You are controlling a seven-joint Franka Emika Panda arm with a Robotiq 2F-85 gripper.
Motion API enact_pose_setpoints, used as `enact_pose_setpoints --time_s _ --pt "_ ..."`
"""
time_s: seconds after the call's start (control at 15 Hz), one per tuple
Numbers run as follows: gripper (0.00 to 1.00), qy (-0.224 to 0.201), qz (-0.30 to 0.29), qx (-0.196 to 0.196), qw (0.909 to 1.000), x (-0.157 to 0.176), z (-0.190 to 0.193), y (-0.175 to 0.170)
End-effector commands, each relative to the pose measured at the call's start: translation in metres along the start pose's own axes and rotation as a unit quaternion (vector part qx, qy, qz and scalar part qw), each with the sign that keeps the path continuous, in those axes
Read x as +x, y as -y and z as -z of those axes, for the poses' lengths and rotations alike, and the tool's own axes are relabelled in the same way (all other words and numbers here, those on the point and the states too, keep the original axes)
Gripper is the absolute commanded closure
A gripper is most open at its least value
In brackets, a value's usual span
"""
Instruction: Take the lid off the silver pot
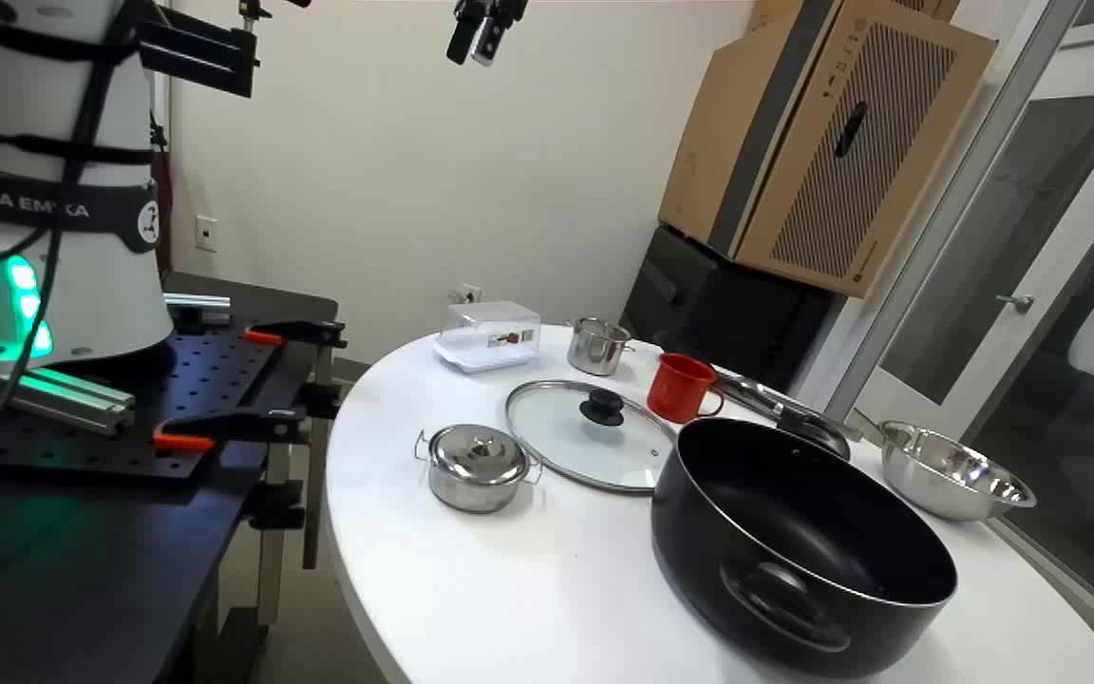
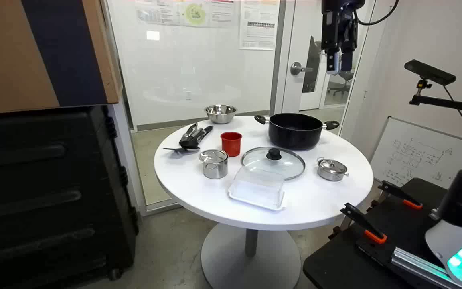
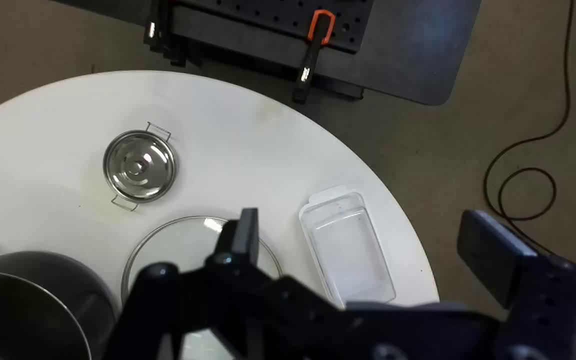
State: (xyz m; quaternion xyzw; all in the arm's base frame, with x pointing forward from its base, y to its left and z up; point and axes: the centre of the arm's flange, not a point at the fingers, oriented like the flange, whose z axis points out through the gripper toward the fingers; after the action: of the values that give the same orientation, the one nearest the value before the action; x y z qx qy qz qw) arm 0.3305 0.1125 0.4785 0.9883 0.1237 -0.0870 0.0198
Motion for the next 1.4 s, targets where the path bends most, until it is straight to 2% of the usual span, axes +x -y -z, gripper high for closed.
enact_pose_setpoints --time_s 0.0,0.2,0.47,0.67,0.93,1.07,1.13,1.33 --pt "0.00 0.000 0.000 0.000 1.0000 0.000 0.000 0.000" --pt "0.00 -0.022 -0.087 0.012 0.9959 0.007 -0.015 -0.034" --pt "0.00 -0.062 -0.192 0.032 0.9789 0.014 -0.048 -0.094" --pt "0.00 -0.090 -0.271 0.028 0.9581 0.021 -0.088 -0.137" --pt "0.00 -0.078 -0.370 0.002 0.9258 0.023 -0.142 -0.174" --pt "0.00 -0.048 -0.374 -0.013 0.9261 0.024 -0.158 -0.176" --pt "0.00 -0.063 -0.358 0.007 0.9316 0.012 -0.143 -0.175" --pt "0.00 -0.053 -0.360 0.007 0.9316 0.014 -0.150 -0.176"
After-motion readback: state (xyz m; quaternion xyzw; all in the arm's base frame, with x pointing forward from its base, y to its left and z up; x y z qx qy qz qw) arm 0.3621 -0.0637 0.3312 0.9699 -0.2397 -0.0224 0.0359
